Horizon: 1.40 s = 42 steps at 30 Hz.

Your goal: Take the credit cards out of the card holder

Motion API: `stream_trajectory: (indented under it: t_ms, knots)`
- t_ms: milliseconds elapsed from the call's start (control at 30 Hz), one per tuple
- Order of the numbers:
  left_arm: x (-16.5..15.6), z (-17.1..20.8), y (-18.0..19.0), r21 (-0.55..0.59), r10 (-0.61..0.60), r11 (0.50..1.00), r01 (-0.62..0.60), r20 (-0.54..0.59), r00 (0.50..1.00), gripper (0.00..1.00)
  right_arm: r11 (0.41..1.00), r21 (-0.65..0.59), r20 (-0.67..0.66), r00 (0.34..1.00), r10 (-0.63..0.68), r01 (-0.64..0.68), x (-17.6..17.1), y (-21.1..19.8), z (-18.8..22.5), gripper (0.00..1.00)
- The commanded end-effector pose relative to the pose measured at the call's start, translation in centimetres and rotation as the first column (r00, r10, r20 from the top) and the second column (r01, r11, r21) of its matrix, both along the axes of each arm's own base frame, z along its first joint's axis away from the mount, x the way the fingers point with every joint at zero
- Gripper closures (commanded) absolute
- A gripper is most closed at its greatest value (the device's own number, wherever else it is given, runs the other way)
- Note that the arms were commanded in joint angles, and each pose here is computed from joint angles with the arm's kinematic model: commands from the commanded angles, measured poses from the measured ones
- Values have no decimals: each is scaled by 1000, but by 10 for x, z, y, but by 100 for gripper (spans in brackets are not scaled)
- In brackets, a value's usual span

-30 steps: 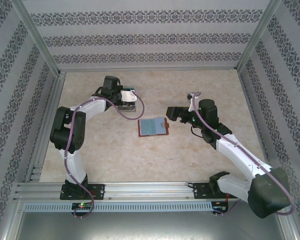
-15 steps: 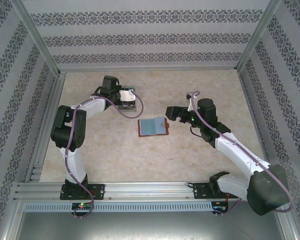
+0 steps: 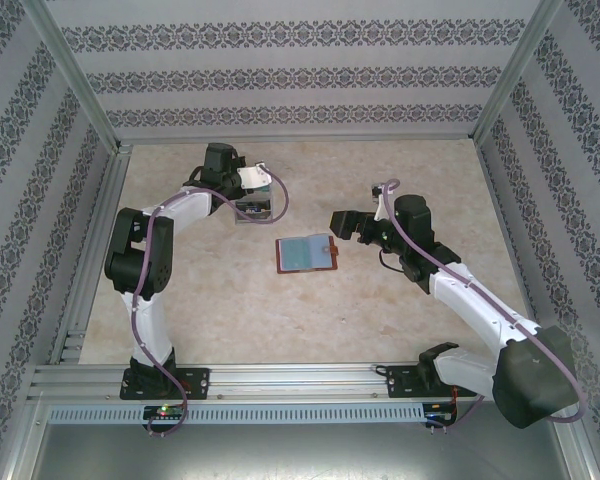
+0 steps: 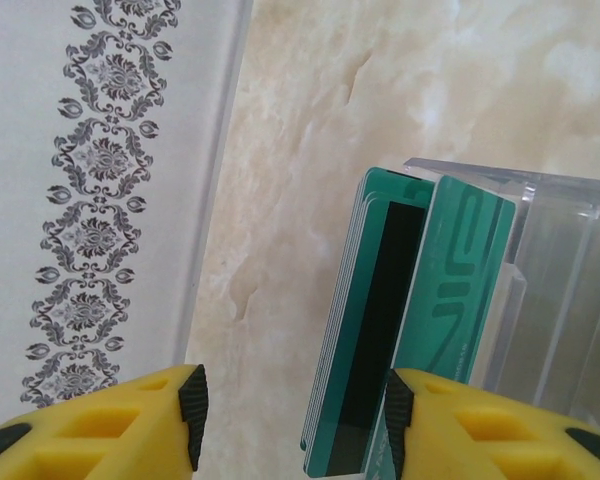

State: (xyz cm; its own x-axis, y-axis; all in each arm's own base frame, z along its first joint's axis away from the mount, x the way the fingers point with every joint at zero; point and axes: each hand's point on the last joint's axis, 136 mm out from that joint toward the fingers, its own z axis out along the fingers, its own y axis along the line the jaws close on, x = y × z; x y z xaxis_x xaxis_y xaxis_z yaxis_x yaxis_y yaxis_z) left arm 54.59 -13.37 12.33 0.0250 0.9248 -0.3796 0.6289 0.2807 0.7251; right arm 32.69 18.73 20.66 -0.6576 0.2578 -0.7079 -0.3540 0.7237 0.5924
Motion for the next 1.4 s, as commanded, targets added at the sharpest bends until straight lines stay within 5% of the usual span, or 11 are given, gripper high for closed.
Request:
stream_trajectory:
  t_ms: [0,400,500,567,700,1000,1367]
  knots:
    - [8,29,4,-90,51,995,-46,53,997,44,999,32,16,1000,3,-3,6,1,13,2]
    - [-2,127,23,-392,257,898,-201,95,962,15,998,56,-92,996,14,-8,11,8,4,2]
    - [-17,117,13,-361,173,922,-138,67,983,15,998,61,-105,994,19,-12,9,10,2,2]
    - [-30,100,4,-332,93,940,-81,22,995,0,998,61,-107,994,20,-14,7,9,2,2]
    - [-40,63,-1,-227,35,973,-42,-37,999,0,998,59,-110,994,15,-8,3,8,1,2]
    - [-36,24,-7,-190,15,981,-38,-124,992,0,999,38,-98,995,-2,6,-3,2,3,2]
    - [-4,4,-3,-117,107,986,-116,-80,991,0,1000,24,-105,994,-3,5,1,1,3,2]
